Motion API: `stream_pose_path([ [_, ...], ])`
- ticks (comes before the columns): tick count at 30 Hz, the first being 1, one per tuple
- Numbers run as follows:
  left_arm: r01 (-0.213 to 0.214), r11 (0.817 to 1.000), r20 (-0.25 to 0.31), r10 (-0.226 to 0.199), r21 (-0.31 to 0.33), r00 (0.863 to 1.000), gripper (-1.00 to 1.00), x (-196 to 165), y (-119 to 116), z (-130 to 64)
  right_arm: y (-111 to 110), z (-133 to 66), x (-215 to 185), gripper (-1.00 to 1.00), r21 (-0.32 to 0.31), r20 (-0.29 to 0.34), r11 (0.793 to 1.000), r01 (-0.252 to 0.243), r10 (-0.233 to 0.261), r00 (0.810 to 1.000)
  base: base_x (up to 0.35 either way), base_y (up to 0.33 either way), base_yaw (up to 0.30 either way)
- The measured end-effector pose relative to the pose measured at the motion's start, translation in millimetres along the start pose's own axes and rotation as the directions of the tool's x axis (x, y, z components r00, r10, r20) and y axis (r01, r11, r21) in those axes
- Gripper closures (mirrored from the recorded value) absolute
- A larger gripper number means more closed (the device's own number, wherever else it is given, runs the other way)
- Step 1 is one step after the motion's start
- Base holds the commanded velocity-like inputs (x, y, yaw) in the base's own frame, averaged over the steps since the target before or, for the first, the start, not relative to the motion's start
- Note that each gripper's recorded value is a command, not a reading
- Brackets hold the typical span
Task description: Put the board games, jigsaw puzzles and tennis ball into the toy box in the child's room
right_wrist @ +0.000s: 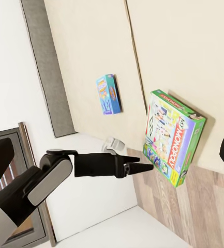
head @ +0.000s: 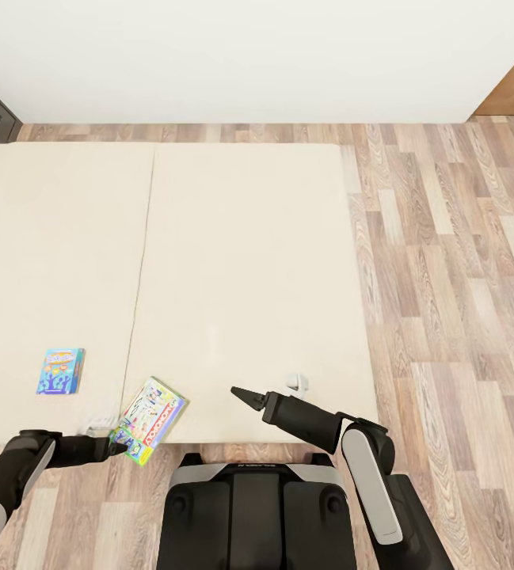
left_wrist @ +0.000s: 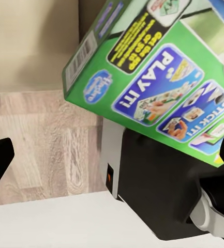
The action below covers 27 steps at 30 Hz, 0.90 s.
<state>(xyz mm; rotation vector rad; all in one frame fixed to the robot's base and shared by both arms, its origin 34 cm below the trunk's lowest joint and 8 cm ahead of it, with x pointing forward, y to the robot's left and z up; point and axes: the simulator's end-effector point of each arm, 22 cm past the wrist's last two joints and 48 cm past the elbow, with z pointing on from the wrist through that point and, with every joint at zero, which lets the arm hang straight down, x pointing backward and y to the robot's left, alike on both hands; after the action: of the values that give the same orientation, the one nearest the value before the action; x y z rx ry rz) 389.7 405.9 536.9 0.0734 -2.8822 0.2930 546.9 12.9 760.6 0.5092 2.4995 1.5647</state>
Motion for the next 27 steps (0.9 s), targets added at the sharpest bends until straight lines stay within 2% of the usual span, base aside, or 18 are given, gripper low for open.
stream_pose_path([
  [7,-0.017,1.0,0.021,0.017,0.003,1.0,-1.0,-4,-3,1.6,0,0.0,0,-1.0,0.0,0.0,1.0,0.0,0.0,1.0,0.0,0.0,0.0],
  [15,-0.048,0.999,0.062,0.046,0.023,0.997,-1.0,-12,-18,8.2,0,0.0,0,-1.0,0.0,0.0,1.0,0.0,0.0,1.0,0.0,0.0,0.0],
  [27,-0.057,0.998,0.077,0.054,0.029,0.996,-1.0,-15,-23,9.9,0,0.1,0,-1.0,0.0,0.0,1.0,0.001,-0.001,1.0,0.0,0.0,0.0],
])
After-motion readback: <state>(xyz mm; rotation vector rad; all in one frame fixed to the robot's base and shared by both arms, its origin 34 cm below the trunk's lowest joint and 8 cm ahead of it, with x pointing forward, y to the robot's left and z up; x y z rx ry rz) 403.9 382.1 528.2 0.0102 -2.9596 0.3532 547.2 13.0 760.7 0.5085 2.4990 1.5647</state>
